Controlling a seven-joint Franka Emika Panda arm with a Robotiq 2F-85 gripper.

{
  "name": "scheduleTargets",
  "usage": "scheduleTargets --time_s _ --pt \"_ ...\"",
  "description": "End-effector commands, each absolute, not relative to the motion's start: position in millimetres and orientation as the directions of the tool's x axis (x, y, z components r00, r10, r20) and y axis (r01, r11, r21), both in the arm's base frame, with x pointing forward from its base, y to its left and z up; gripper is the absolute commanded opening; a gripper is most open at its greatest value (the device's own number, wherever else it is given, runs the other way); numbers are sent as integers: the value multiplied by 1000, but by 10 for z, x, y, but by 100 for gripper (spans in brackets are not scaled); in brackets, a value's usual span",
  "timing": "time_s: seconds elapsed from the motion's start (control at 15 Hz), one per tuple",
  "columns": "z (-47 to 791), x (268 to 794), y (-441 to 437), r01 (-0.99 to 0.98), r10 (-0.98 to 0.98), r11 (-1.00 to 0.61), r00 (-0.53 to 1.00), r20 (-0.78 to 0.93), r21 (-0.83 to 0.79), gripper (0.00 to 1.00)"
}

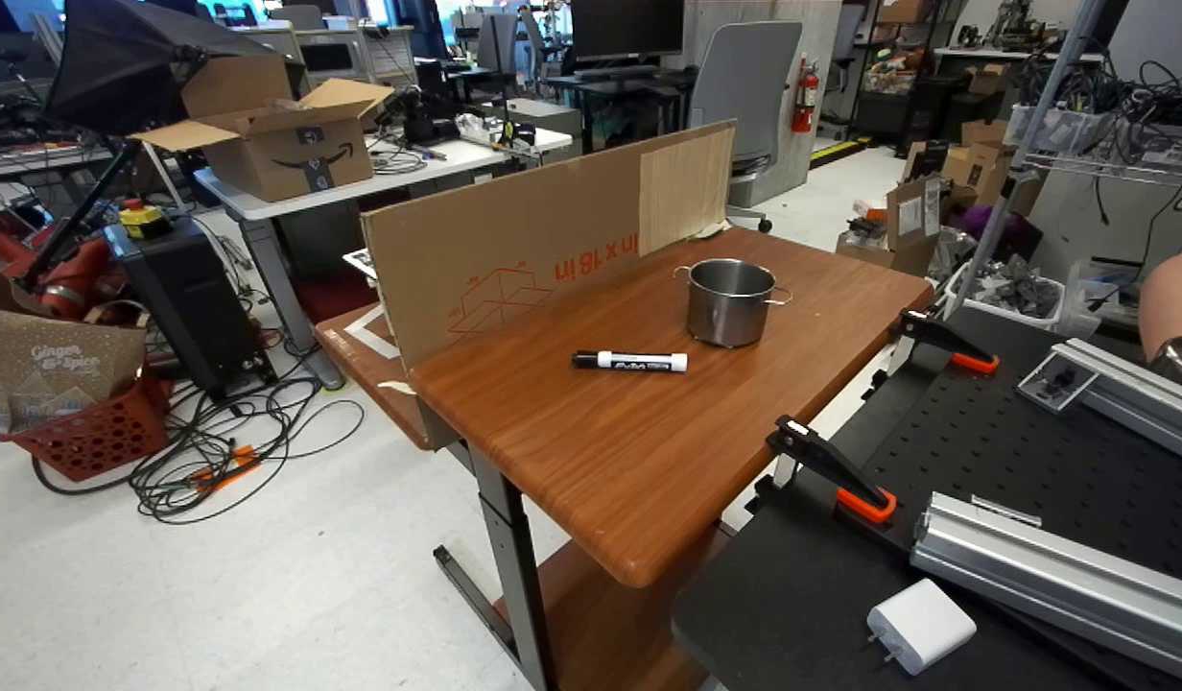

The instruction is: Put the black marker in the silver pot

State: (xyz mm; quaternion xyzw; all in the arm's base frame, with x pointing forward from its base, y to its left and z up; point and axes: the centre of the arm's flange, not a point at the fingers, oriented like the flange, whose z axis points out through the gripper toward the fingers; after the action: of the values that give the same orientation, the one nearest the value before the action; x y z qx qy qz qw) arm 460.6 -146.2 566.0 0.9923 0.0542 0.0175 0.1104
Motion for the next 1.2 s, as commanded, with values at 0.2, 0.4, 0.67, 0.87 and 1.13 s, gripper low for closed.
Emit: scheduleTargets --time_s 0.2,0.4,0.67,0.87,1.13 --pt "5094 5147 -821 255 296 -924 948 114 284 100" --pt "4769 5362 -620 343 393 -896 909 141 283 100" --pt "4401 5597 -385 468 519 -840 841 155 275 100" --pt "4143 5727 -165 566 612 -781 777 146 264 100" --pt "3858 5807 135 674 706 -703 699 112 226 100"
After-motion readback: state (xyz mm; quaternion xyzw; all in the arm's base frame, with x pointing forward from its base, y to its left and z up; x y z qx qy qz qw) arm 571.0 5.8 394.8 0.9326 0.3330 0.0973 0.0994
